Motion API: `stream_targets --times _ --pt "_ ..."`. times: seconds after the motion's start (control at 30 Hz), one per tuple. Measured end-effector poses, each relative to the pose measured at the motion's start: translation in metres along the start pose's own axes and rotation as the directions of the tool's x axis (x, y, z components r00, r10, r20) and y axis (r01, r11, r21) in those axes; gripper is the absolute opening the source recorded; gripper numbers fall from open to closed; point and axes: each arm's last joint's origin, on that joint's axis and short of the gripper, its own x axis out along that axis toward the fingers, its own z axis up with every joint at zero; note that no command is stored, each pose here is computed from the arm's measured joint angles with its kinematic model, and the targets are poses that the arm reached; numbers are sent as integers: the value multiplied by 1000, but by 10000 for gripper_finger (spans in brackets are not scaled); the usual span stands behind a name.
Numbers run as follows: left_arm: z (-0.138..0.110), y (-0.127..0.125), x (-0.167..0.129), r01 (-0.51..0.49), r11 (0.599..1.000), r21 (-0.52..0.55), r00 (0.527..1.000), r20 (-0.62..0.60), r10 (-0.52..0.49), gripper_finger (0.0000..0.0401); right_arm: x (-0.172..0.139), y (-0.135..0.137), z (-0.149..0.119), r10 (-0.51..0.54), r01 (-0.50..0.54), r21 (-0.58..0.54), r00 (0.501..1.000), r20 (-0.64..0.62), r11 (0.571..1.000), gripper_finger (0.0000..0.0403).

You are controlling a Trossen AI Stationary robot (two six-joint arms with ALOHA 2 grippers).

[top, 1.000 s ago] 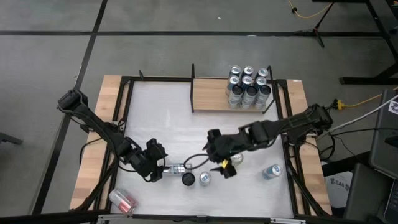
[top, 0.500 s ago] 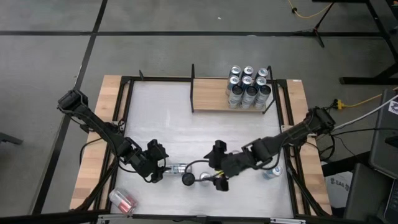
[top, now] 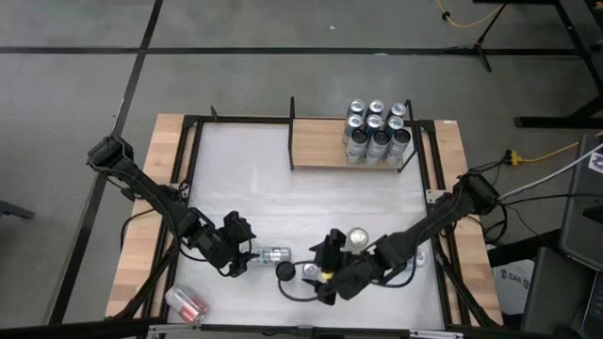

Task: Place canned beverage on shelf
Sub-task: Put the blue soda can on the shelf aligned with the other blue soda cans

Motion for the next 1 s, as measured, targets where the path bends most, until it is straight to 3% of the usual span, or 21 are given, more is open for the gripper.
stream_targets --times 0.4,1.0 --pt "0 0 0 0 1000 -1 1000 0 0 283 29 1 -20 -100 99 -41 995 -24 994 392" --pt "0 0 0 0 1000 0 1000 0 0 283 32 1 -23 -98 99 23 994 -45 995 392"
